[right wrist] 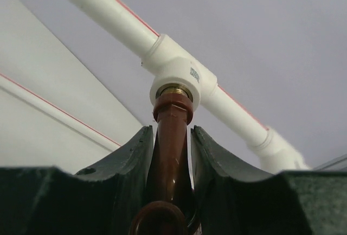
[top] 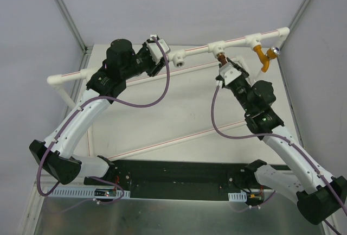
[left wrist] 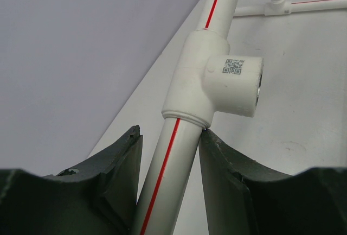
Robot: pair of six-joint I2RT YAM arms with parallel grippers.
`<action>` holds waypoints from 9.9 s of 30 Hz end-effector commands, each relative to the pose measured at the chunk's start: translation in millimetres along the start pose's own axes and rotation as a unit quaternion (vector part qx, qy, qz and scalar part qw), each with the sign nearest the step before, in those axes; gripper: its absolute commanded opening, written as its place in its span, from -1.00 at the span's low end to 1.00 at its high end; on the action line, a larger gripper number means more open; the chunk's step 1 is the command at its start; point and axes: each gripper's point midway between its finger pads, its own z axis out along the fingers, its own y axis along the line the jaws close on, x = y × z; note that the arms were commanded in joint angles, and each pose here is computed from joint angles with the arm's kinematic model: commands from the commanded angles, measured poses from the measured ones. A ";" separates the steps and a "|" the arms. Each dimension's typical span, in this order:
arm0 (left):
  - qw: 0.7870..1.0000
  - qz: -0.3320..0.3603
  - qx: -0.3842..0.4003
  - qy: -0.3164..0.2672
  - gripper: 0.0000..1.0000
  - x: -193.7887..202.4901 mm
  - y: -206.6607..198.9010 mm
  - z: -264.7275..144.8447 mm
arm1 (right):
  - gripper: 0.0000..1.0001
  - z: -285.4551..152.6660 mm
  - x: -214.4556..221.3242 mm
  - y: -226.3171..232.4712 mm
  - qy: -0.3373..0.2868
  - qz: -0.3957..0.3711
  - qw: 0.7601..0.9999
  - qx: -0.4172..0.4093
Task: Install the water faucets
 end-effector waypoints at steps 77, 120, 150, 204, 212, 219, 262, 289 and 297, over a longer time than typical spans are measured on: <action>0.937 -0.219 0.167 0.218 -1.00 111.0 -116.8 -25.3 | -1.00 43.3 -13.9 -3.2 -0.118 0.709 0.688 0.098; 0.936 -0.219 0.162 0.225 -1.00 115.7 -116.0 -23.9 | -0.25 -8.1 -20.1 -50.8 -0.207 0.946 0.211 0.134; 0.935 -0.218 0.161 0.228 -1.00 117.5 -115.6 -23.1 | 0.47 -63.5 4.6 -23.9 -0.144 0.916 0.331 0.176; 0.932 -0.222 0.166 0.235 -1.00 122.4 -117.9 -19.6 | 0.46 -49.5 -51.9 -15.3 -0.063 -0.317 0.945 -0.050; 0.932 -0.221 0.166 0.233 -1.00 121.6 -117.6 -20.2 | 0.46 -26.8 -48.3 -0.2 -0.054 -0.341 0.935 -0.079; 0.934 -0.218 0.165 0.231 -1.00 120.2 -117.0 -21.5 | 0.44 -11.5 -31.3 6.1 -0.028 -0.353 0.931 -0.089; 0.934 -0.218 0.163 0.234 -1.00 122.3 -116.6 -21.0 | -1.00 -12.3 -3.2 6.8 -0.052 0.321 0.937 0.126; 0.935 -0.215 0.158 0.233 -1.00 121.8 -115.2 -22.7 | -1.00 -25.2 -20.8 -33.6 -0.087 0.773 0.576 0.249; 0.935 -0.214 0.158 0.233 -1.00 122.1 -115.2 -23.0 | -1.00 -32.0 -29.1 -48.6 -0.125 0.844 0.457 0.252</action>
